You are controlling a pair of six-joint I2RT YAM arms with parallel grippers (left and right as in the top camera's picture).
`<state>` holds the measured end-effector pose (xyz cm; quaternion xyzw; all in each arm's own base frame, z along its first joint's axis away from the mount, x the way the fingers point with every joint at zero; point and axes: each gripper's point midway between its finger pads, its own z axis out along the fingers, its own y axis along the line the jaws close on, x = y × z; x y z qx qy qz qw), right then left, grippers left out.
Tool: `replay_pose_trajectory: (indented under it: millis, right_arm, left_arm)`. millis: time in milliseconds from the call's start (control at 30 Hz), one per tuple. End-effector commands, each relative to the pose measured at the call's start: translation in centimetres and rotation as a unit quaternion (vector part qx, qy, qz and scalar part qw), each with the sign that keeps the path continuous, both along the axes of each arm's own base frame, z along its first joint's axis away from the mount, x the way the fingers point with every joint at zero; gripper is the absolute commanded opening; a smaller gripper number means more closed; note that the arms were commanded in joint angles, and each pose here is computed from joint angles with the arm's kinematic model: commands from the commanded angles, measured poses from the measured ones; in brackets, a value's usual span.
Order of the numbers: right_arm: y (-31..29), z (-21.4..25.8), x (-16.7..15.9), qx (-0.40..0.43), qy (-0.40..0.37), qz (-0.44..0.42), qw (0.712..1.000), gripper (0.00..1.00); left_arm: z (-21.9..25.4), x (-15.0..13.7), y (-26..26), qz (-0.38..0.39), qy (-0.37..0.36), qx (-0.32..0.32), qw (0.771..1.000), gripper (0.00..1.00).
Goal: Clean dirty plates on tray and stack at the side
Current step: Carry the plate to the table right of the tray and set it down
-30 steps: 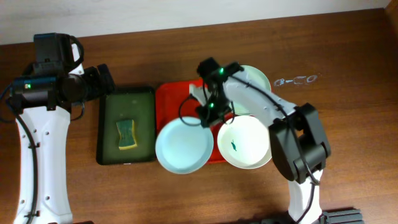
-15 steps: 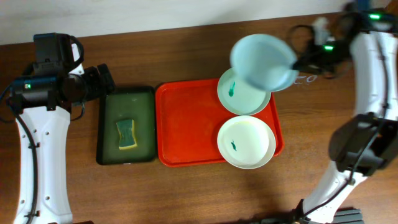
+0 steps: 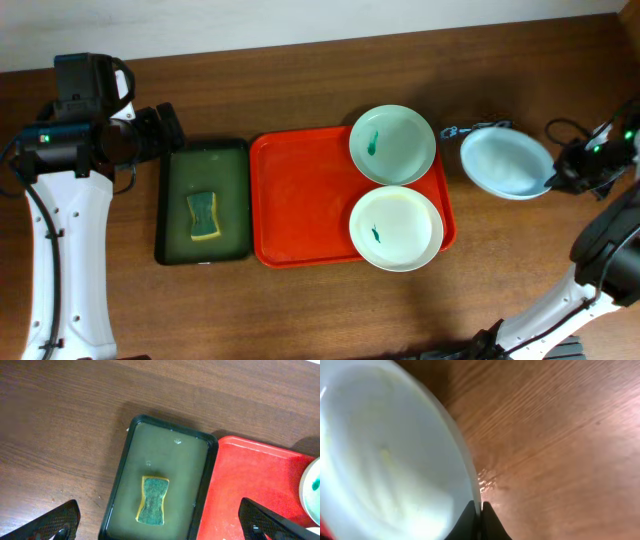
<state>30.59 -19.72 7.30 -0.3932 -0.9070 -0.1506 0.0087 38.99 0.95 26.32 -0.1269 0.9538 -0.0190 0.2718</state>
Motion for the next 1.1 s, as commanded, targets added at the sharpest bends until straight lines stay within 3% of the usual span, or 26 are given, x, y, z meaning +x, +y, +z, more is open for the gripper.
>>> replay_pose_trajectory:
  millis: [0, 33, 100, 233, 300, 500, 533, 567, 700, 767, 833, 933, 1067]
  right_arm:
    - [0.9, -1.3, -1.0, 0.005, 0.012, -0.005, 1.000, 0.33]
    - [1.0, -1.2, -0.9, 0.006, 0.012, -0.005, 1.000, 0.36]
    - [1.6, -0.4, -0.4, 0.012, 0.001, 0.001, 1.000, 0.54]
    - [2.3, 3.7, 1.1, -0.041, -0.026, 0.036, 0.998, 0.61]
    - [3.5, 8.3, 1.7, -0.097, -0.061, 0.066, 0.991, 0.63]
    - [11.5, 15.3, -0.4, -0.118, -0.117, 0.154, 0.974, 0.68]
    - [13.5, 15.8, -0.6, -0.111, -0.124, 0.180, 0.970, 0.75]
    - [15.2, 16.1, -0.4, -0.095, -0.136, 0.199, 0.966, 0.98]
    - [22.0, 15.6, -0.1, -0.043, -0.143, 0.289, 0.946, 1.00]
    - [23.6, 14.9, -0.7, -0.042, -0.131, 0.318, 0.938, 0.81]
    - [24.8, 13.5, -1.6, -0.054, -0.104, 0.348, 0.930, 0.73]
    - [25.8, 10.7, -3.3, -0.053, -0.059, 0.373, 0.924, 0.73]
    - [25.6, 6.0, -4.5, -0.056, -0.015, 0.342, 0.938, 0.72]
  left_arm:
    - [-0.1, 0.1, -0.2, 0.001, 0.002, -0.004, 1.000, 0.99]
    - [-0.1, 0.0, -0.2, 0.001, 0.002, -0.004, 1.000, 0.99]
    - [-0.1, 0.0, -0.2, 0.001, 0.002, -0.004, 1.000, 0.99]
    - [-0.1, 0.0, -0.2, 0.001, 0.002, -0.004, 1.000, 0.99]
    - [-0.1, 0.0, -0.2, 0.001, 0.002, -0.004, 1.000, 0.99]
    - [-0.1, 0.0, -0.2, 0.001, 0.002, -0.004, 1.000, 0.99]
    - [-0.1, 0.0, -0.2, 0.001, 0.002, -0.004, 1.000, 0.99]
    - [-0.1, 0.0, -0.2, 0.001, 0.002, -0.004, 1.000, 0.99]
    - [-0.1, 0.0, -0.2, 0.001, 0.002, -0.004, 1.000, 0.99]
    - [-0.1, 0.0, -0.2, 0.001, 0.002, -0.004, 1.000, 0.99]
    - [-0.1, 0.0, -0.2, 0.001, 0.002, -0.004, 1.000, 0.99]
    - [-0.1, 0.0, -0.2, 0.001, 0.002, -0.004, 1.000, 0.99]
    - [-0.1, 0.0, -0.2, 0.001, 0.002, -0.004, 1.000, 0.99]
